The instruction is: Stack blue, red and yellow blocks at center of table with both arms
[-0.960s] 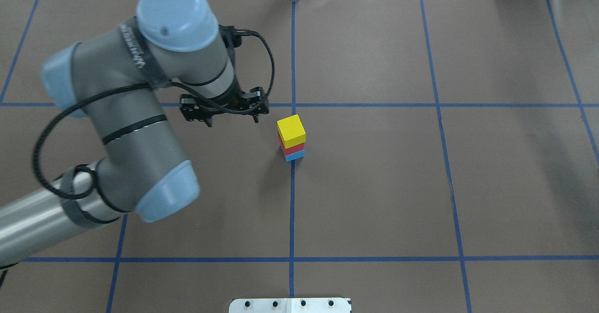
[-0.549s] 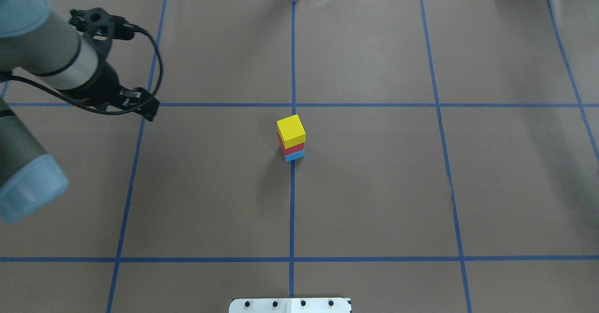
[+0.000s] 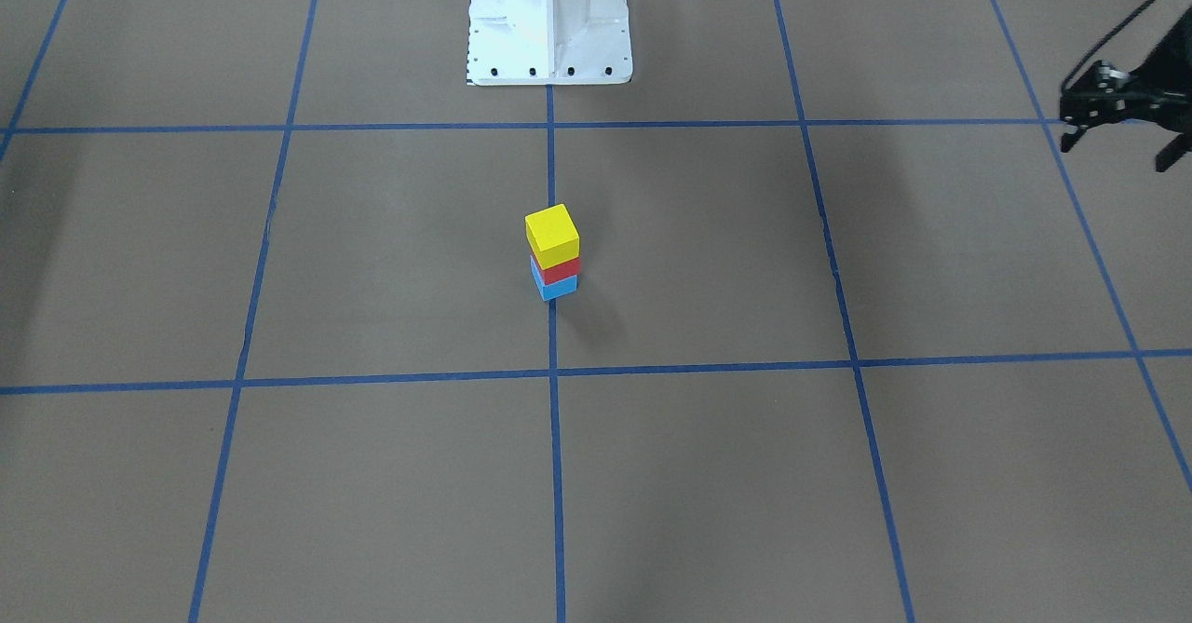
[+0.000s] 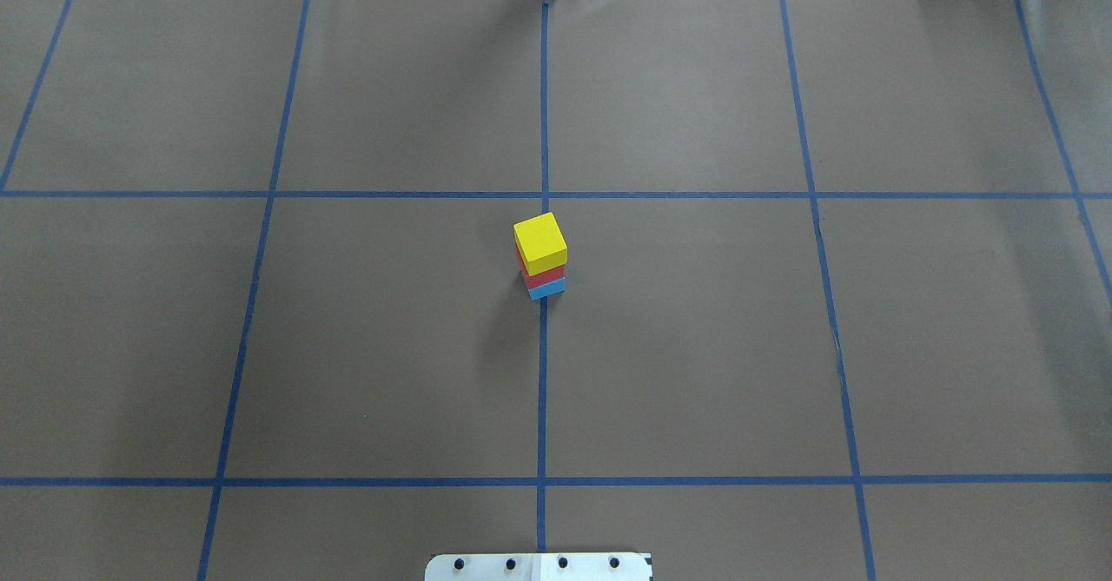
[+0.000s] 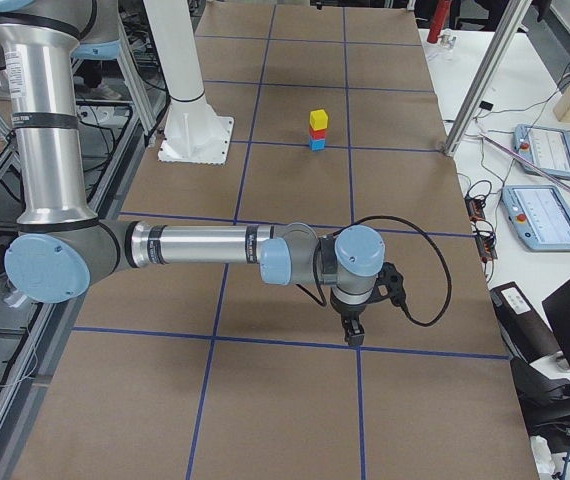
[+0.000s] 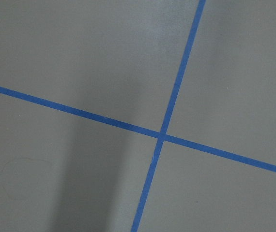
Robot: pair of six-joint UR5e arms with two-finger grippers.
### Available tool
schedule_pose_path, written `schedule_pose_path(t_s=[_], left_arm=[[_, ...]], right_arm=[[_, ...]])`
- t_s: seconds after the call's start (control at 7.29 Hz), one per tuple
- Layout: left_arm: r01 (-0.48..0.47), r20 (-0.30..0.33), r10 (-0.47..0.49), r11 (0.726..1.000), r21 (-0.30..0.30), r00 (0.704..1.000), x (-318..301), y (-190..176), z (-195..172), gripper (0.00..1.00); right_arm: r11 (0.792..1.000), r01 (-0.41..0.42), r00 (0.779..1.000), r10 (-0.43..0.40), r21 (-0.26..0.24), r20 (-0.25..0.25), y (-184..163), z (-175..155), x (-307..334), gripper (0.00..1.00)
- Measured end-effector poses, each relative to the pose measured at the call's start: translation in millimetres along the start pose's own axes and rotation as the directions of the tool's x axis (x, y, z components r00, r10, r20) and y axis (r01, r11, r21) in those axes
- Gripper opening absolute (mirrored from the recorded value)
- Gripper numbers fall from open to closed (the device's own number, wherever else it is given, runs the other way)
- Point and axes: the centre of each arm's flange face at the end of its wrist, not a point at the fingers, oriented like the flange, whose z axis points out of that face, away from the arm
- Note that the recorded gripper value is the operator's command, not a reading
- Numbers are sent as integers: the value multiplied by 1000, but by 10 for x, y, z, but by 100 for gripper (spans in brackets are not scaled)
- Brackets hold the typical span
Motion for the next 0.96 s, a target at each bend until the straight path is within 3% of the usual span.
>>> schedule_pose_path(t_s=[0.14,0.41,0.69,0.96], left_arm=[[73,9,-73,997,-23,997,-561,231,153,100],[156,-2,-155,988,5,988,-1289,764,419,100],[206,-97,-200,977,56,975,-1485,1236,490,100],[222,-140,-210,972,77,968,-1524,1330,460,100]], right_arm=[[999,-45,999,45,3,-7,97,-104,96,100],[994,-110,993,110,1,-32,160,-258,80,100],[992,-124,991,124,4,-40,160,-290,62,100],[992,-128,991,128,3,-36,160,-281,63,100]])
